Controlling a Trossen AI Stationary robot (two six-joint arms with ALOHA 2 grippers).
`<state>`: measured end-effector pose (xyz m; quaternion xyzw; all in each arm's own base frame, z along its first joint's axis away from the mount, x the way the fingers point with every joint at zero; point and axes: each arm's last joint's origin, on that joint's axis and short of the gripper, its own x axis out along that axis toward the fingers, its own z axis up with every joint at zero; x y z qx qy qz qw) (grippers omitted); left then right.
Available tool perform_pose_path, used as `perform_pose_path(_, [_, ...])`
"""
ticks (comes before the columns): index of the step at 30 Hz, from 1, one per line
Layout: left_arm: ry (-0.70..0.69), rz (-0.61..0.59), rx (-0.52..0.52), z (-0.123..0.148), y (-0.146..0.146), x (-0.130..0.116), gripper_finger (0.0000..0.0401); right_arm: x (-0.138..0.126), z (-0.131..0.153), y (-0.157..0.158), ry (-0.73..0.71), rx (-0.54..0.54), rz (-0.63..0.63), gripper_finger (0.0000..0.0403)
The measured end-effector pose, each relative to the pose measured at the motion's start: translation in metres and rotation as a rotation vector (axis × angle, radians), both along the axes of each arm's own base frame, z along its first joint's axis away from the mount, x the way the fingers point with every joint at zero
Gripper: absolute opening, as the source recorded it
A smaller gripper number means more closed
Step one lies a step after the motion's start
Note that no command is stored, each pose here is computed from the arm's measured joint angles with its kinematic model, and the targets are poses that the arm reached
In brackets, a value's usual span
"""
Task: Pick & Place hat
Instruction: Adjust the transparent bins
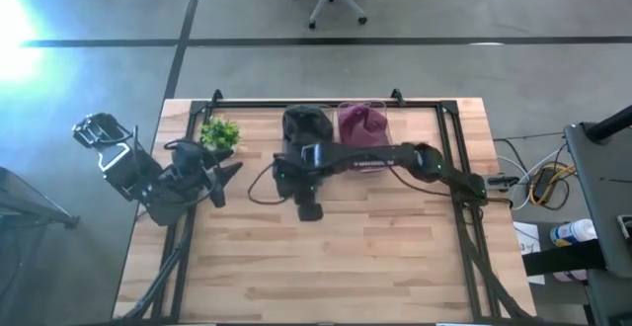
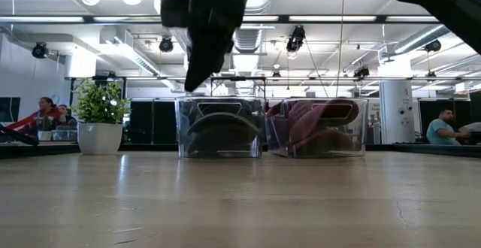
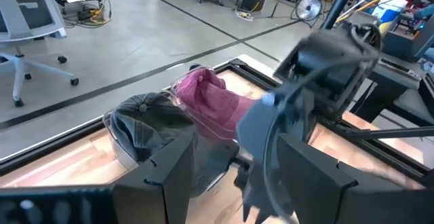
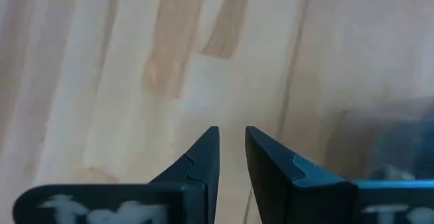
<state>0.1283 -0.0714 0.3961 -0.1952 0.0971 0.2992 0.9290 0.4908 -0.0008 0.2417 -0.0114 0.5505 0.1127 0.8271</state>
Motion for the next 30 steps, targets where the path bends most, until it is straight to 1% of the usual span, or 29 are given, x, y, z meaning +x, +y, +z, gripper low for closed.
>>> perform_pose_path(2, [0.007, 0.001, 0.006, -0.003, -0.001, 0.001, 0.0202, 0.004, -0.012, 0.002, 0.0, -0.048, -0.035, 0.0068])
perform_pose_path(6, [0.013, 0.01, -0.004, -0.011, -0.002, 0.002, 0.0202, 0.006, -0.031, -0.009, 0.015, -0.235, -0.208, 0.0068])
perform_pose_path(7, [0.012, 0.012, -0.011, -0.013, -0.002, 0.002, 0.0202, 0.004, -0.034, -0.014, 0.029, -0.265, -0.252, 0.0068])
perform_pose_path(9, [0.02, 0.004, -0.028, -0.015, -0.003, 0.003, 0.0202, 0.001, -0.041, -0.024, 0.061, -0.266, -0.304, 0.0068])
perform_pose_path(11, [0.032, -0.008, -0.037, -0.017, -0.003, 0.003, 0.0202, -0.003, -0.046, -0.03, 0.091, -0.2, -0.298, 0.0068])
perform_pose_path(13, [0.036, -0.01, -0.037, -0.018, -0.003, 0.003, 0.0202, -0.006, -0.042, -0.028, 0.095, -0.117, -0.239, 0.0068])
perform_pose_path(16, [0.04, -0.013, -0.03, -0.018, -0.003, 0.003, 0.0202, -0.013, -0.016, -0.013, 0.045, 0.035, -0.134, 0.0068])
perform_pose_path(17, [0.041, -0.013, -0.029, -0.018, -0.003, 0.003, 0.0202, -0.018, -0.007, -0.007, 0.041, 0.057, -0.108, 0.0068])
perform_pose_path(18, [0.042, -0.014, -0.027, -0.018, -0.003, 0.003, 0.0202, -0.024, -0.002, -0.002, 0.06, 0.046, -0.101, 0.0068])
perform_pose_path(19, [0.042, -0.014, -0.027, -0.018, -0.003, 0.003, 0.0202, -0.033, 0.001, 0.0, 0.096, 0.004, -0.112, 0.0068])
perform_pose_path(21, [0.042, -0.014, -0.027, -0.018, -0.003, 0.003, 0.0202, -0.052, 0.0, 0.0, 0.191, -0.099, -0.168, 0.0068])
perform_pose_path(22, [0.042, -0.014, -0.027, -0.018, -0.003, 0.003, 0.0202, -0.062, 0.001, -0.002, 0.215, -0.12, -0.207, 0.0068])
perform_pose_path(24, [0.042, -0.014, -0.027, -0.018, -0.003, 0.003, 0.0202, -0.083, 0.011, -0.005, 0.221, -0.112, -0.277, 0.0068])
perform_pose_path(27, [0.043, -0.014, -0.026, -0.018, -0.003, 0.003, 0.0202, -0.121, 0.037, -0.004, 0.145, -0.103, -0.391, 0.0068])
perform_pose_path(28, [0.043, -0.014, -0.026, -0.018, -0.003, 0.003, 0.0202, -0.133, 0.043, -0.004, 0.128, -0.094, -0.422, 0.0068])
perform_pose_path(30, [0.042, -0.013, -0.025, -0.018, -0.003, 0.003, 0.0202, -0.16, 0.045, -0.002, 0.141, -0.073, -0.481, 0.0068])
